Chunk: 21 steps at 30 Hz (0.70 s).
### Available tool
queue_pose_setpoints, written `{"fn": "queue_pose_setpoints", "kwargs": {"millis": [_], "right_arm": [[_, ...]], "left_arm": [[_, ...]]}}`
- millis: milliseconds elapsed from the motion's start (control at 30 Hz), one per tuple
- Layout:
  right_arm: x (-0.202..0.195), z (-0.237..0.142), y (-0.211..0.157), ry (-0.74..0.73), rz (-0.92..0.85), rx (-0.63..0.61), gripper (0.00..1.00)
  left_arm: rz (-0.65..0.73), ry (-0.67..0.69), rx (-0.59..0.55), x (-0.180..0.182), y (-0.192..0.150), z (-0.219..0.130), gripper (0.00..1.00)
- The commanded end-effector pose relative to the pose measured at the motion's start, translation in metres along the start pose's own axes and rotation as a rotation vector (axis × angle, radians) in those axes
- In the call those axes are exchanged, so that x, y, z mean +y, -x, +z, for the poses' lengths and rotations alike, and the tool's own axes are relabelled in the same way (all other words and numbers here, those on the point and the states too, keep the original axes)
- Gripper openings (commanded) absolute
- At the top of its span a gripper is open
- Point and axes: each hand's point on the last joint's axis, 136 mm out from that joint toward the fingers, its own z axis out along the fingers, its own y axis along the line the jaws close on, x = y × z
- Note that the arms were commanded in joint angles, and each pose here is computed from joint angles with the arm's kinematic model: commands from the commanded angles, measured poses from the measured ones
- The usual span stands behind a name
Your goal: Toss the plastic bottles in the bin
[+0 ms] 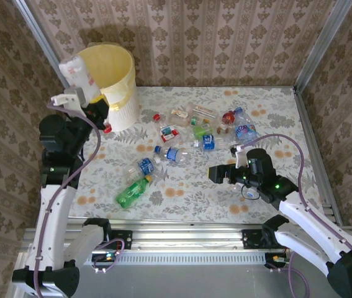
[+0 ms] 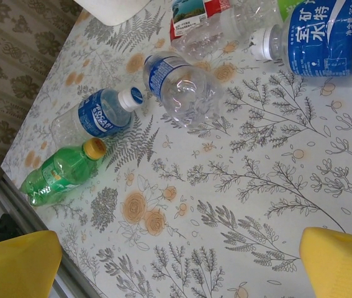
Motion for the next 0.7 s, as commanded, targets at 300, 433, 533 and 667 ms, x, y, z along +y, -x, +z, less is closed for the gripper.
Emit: {"fn": "queue_pose_setpoints", "kwargs": {"millis": [300,433,533,667], "right_arm": [[0.012,-0.001,0.019,0.026,-0.048,-0.033,1.0],[0.012,-0.001,0.019,0.021,-0.046,-0.033,1.0],[0.011,0.0,0.02,0.019,-0.045,-0.034,1.0],[0.011,0.0,0.021,0.014,-0.045,-0.033,1.0]], "left_arm": [[0.136,0.003,-0.274,-0.007,0.077,0.008,0.15],[0.143,0.043,-0.345,-0.001,0.093,0.009,0.15],[0.144,0.056,-0.356,0.003,0.099,0.017,0.15],[0.14,0.057,-0.351,0.009,0.102,0.036,0.16]]}}
